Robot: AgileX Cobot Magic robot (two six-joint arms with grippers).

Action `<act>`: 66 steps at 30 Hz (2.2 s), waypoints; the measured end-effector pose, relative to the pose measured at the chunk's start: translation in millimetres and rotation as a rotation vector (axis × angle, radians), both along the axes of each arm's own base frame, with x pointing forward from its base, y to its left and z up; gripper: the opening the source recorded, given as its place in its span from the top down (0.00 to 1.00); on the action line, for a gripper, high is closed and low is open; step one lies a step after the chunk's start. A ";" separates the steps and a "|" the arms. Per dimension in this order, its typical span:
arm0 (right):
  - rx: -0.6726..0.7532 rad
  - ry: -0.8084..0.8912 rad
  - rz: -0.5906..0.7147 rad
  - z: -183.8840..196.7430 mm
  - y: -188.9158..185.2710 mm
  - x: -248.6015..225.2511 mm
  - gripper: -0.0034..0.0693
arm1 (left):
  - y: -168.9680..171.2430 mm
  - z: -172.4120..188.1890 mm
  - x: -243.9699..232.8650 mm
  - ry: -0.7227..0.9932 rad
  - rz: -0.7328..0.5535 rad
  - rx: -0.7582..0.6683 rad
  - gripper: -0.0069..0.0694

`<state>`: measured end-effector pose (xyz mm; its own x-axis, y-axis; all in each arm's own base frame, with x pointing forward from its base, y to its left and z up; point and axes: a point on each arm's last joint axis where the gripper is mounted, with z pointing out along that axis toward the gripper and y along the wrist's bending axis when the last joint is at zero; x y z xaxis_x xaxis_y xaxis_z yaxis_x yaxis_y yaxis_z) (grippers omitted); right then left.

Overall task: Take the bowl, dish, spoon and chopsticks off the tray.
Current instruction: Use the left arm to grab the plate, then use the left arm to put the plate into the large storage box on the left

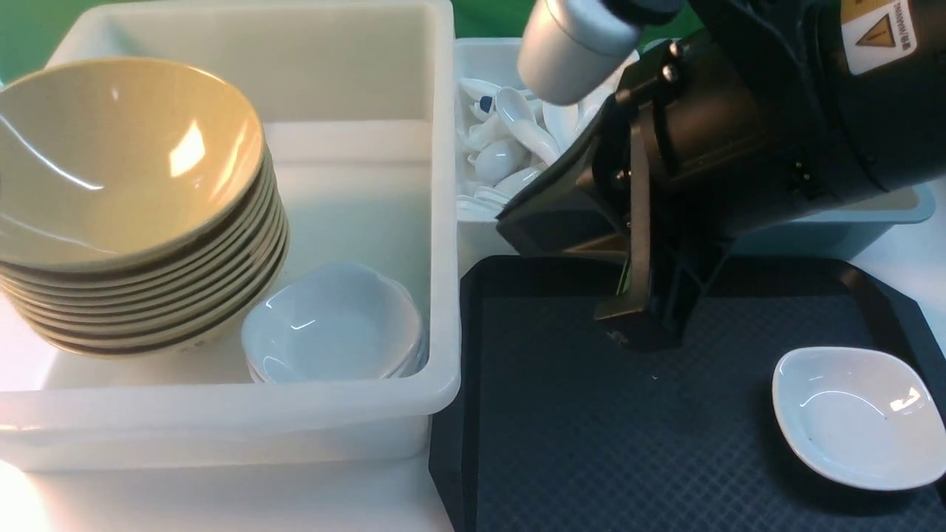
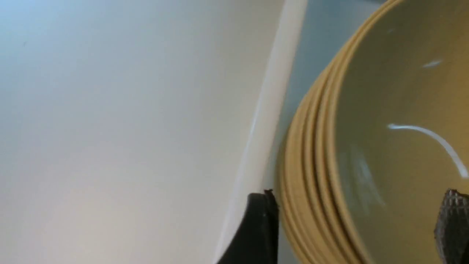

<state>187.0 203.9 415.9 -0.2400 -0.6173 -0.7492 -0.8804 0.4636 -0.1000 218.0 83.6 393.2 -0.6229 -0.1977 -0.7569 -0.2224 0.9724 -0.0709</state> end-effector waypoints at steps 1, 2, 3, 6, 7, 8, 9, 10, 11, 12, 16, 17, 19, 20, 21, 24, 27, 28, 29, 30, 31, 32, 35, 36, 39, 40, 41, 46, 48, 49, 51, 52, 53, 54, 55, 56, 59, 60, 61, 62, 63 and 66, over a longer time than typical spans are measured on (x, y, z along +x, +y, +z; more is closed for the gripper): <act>-0.005 0.000 -0.006 -0.3 -0.7 0.5 0.91 | -2.9 5.1 -1.7 -0.013 -0.008 0.006 0.25; -0.032 -0.001 -0.047 0.3 -5.7 3.7 0.90 | -19.0 15.5 -4.4 -0.027 -0.071 0.008 0.32; -0.063 -0.008 -0.094 0.4 -12.2 8.5 0.90 | -34.4 24.0 -7.3 -0.039 -0.138 0.013 0.39; -0.148 0.023 -0.220 -4.5 -32.6 20.2 0.90 | -80.7 35.4 -13.7 -0.055 -0.362 0.019 0.64; -0.163 0.026 -0.243 -5.2 -38.7 23.6 0.90 | -94.3 35.4 -14.4 -0.051 -0.432 0.020 0.69; -0.195 0.053 -0.300 -7.6 -48.4 27.7 0.90 | -114.9 34.1 -14.7 -0.042 -0.539 0.022 0.81; -0.203 0.057 -0.309 -8.7 -50.2 28.6 0.90 | -118.5 34.1 -15.3 -0.042 -0.557 0.023 0.81; -0.230 0.080 -0.363 -11.8 -62.2 32.1 0.90 | -146.5 28.8 -13.4 -0.020 -0.692 0.031 0.88; -0.243 0.101 -0.402 -14.4 -70.9 33.4 0.90 | -161.1 23.4 -9.7 -0.001 -0.754 0.042 0.89; -0.250 0.117 -0.433 -16.7 -77.9 33.9 0.90 | -176.4 18.1 -7.0 0.015 -0.814 0.052 0.91; -0.246 0.162 -0.552 -24.7 -108.6 22.4 0.90 | -259.7 -24.2 10.9 0.105 -1.061 0.100 0.92; -0.242 0.166 -0.573 -26.2 -115.7 13.8 0.90 | -283.3 -37.8 17.6 0.123 -1.107 0.107 0.92; -0.238 0.176 -0.596 -27.7 -125.1 0.3 0.90 | -313.6 -54.1 25.7 0.142 -1.158 0.114 0.92; -0.238 0.176 -0.606 -28.3 -130.7 -8.9 0.90 | -331.5 -63.1 31.1 0.147 -1.183 0.119 0.92; -0.235 0.179 -0.624 -28.9 -137.2 -20.3 0.90 | -353.7 -74.5 39.5 0.154 -1.208 0.123 0.92; -0.223 0.164 -0.654 -27.7 -149.0 -41.9 0.90 | -385.6 -89.8 47.8 0.164 -1.252 0.132 0.92; -0.165 0.118 -0.686 -20.9 -161.7 -67.9 0.89 | -432.3 -119.2 58.9 0.214 -1.338 0.172 0.89; -0.157 0.112 -0.688 -19.7 -163.1 -71.1 0.89 | -437.1 -122.9 59.9 0.225 -1.347 0.177 0.88; -0.120 0.085 -0.698 -15.2 -168.4 -82.9 0.89 | -455.0 -136.5 64.3 0.261 -1.372 0.185 0.82; -0.100 0.067 -0.701 -12.6 -171.7 -89.8 0.89 | -465.5 -144.1 66.1 0.286 -1.387 0.182 0.78; -0.085 0.054 -0.707 -10.7 -174.0 -94.8 0.89 | -473.2 -149.9 66.8 0.311 -1.398 0.176 0.74; -0.070 0.042 -0.713 -9.2 -176.6 -100.0 0.89 | -481.2 -155.7 69.9 0.329 -1.405 0.165 0.69; -0.048 0.023 -0.718 -6.8 -180.8 -108.9 0.89 | -499.9 -167.4 77.6 0.357 -1.420 0.114 0.52; -0.047 0.023 -0.719 -7.0 -181.1 -109.6 0.89 | -505.3 -170.9 80.2 0.358 -1.422 0.096 0.46; -0.046 0.021 -0.719 -6.8 -181.4 -110.2 0.89 | -516.2 -183.9 85.3 0.369 -1.412 0.046 0.35; -0.047 0.020 -0.718 -7.0 -181.4 -110.4 0.89 | -519.7 -189.8 87.2 0.372 -1.404 0.029 0.31; -0.048 0.021 -0.718 -7.5 -181.4 -110.3 0.89 | -522.9 -195.9 89.3 0.369 -1.394 0.014 0.29; -0.074 0.036 -0.710 -15.1 -180.7 -108.7 0.89 | -533.7 -228.6 95.1 0.375 -1.343 -0.044 0.29; -0.089 0.042 -0.703 -19.1 -180.3 -107.8 0.89 | -537.6 -231.3 92.9 0.368 -1.327 -0.056 0.37; -0.097 0.045 -0.701 -21.2 -180.2 -107.4 0.89 | -541.1 -231.5 90.5 0.352 -1.329 -0.056 0.44; -0.105 0.048 -0.697 -23.2 -180.0 -106.9 0.89 | -545.6 -231.3 86.1 0.339 -1.343 -0.038 0.57; -0.111 0.047 -0.694 -23.8 -180.1 -106.8 0.89 | -550.1 -229.8 81.2 0.328 -1.365 -0.023 0.71; -0.112 0.046 -0.694 -23.8 -180.2 -106.8 0.89 | -551.4 -229.2 79.6 0.327 -1.368 -0.026 0.72; -0.115 0.045 -0.691 -23.8 -180.2 -106.8 0.89 | -554.9 -225.2 76.2 0.316 -1.382 -0.036 0.78; -0.117 0.043 -0.688 -23.8 -180.2 -106.8 0.89 | -556.4 -220.1 75.2 0.303 -1.393 -0.036 0.82; -0.120 0.041 -0.685 -23.7 -180.2 -106.8 0.89 | -557.7 -212.2 72.3 0.299 -1.416 -0.029 0.85; -0.123 0.038 -0.685 -23.7 -180.5 -106.7 0.89 | -554.4 -191.7 73.7 0.301 -1.447 -0.020 0.89; -0.123 0.038 -0.685 -23.7 -180.5 -106.7 0.89 | -553.5 -192.1 73.9 0.310 -1.448 -0.018 0.89; -0.125 0.035 -0.687 -23.6 -180.8 -106.5 0.89 | -546.4 -176.2 79.0 0.304 -1.451 -0.006 0.91; -0.122 0.028 -0.688 -23.2 -180.8 -106.0 0.89 | -538.6 -163.8 84.7 0.299 -1.447 0.004 0.91; -0.116 0.019 -0.688 -22.5 -180.6 -105.3 0.89 | -528.4 -147.8 91.5 0.286 -1.437 0.012 0.91; -0.074 -0.029 -0.683 -18.4 -178.7 -101.8 0.89 | -482.5 -81.1 111.9 0.196 -1.371 0.053 0.91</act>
<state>85.2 25.2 397.5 -0.5743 -0.3841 -0.7230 -0.3894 0.9050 -0.1715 329.9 -398.9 312.1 -0.3904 0.6782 -0.6226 0.9009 0.4209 -0.1064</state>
